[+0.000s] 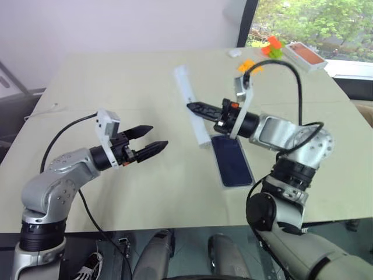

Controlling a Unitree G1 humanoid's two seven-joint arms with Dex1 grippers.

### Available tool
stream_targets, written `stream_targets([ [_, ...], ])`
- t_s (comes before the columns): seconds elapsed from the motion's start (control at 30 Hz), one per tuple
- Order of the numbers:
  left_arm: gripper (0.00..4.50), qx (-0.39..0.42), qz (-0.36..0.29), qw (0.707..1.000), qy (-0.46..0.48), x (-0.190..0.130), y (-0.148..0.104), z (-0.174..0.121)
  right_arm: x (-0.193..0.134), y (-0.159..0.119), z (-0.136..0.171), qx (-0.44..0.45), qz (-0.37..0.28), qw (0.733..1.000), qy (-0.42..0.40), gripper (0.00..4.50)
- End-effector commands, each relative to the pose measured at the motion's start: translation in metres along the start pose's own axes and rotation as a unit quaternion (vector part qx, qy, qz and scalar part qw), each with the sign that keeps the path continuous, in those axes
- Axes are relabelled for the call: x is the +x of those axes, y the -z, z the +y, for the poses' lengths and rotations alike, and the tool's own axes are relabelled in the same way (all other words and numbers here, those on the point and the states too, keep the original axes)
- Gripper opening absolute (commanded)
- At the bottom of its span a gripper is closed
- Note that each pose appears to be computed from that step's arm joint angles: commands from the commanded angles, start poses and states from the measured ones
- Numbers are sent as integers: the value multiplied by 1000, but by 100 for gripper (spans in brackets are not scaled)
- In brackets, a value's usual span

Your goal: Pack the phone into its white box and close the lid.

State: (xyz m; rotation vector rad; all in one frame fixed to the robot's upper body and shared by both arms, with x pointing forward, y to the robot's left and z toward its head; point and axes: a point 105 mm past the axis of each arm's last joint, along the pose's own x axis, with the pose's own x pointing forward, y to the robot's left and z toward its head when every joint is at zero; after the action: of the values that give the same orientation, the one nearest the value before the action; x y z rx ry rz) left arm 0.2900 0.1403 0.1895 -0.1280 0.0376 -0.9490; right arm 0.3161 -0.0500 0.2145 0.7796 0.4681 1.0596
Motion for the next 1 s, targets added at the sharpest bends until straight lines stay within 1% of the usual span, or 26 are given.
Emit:
stream_targets([
  [0.03,450,20,-14,1000,3,0,-6,-11,-4,20,1,19,22,1000,-4,3],
  [0.1,450,21,-15,1000,-1,2,-4,-12,-7,24,2,51,16,999,1,3],
  [0.2,450,7,-20,1000,2,5,-1,-16,-15,37,-2,76,31,996,26,3],
  [0.3,450,-16,-9,1000,19,10,11,-23,-18,40,-8,95,19,994,43,3],
  [0.33,395,-22,-3,999,28,11,16,-27,-19,42,-10,103,12,993,49,0],
  [0.37,368,-26,1,999,33,12,19,-28,-19,44,-11,108,7,993,52,0],
  [0.4,326,-34,3,999,37,12,22,-30,-20,46,-12,109,7,993,55,0],
  [0.47,221,-47,7,998,42,13,26,-32,-21,49,-13,116,-1,991,58,0],
  [0.53,112,-47,20,998,39,15,37,-30,-22,50,-15,122,-11,990,66,0],
  [0.57,65,-46,24,998,38,16,40,-30,-23,49,-15,124,-16,990,68,0],
  [0.6,7,-40,28,998,30,18,45,-28,-24,49,-16,125,-19,989,73,0],
  [0.67,2,-44,30,998,26,22,50,-27,-25,48,-17,125,-25,989,79,0],
  [0.77,2,-22,26,999,23,30,55,-28,-29,48,-16,107,-18,991,84,0],
  [0.87,2,-31,24,999,17,38,60,-29,-30,52,-16,109,-18,990,86,0],
  [0.97,2,-31,13,999,30,47,59,-33,-32,53,-18,108,-18,990,93,0],
  [1.0,2,-42,7,998,36,51,59,-36,-32,53,-19,112,-21,989,91,0],
])
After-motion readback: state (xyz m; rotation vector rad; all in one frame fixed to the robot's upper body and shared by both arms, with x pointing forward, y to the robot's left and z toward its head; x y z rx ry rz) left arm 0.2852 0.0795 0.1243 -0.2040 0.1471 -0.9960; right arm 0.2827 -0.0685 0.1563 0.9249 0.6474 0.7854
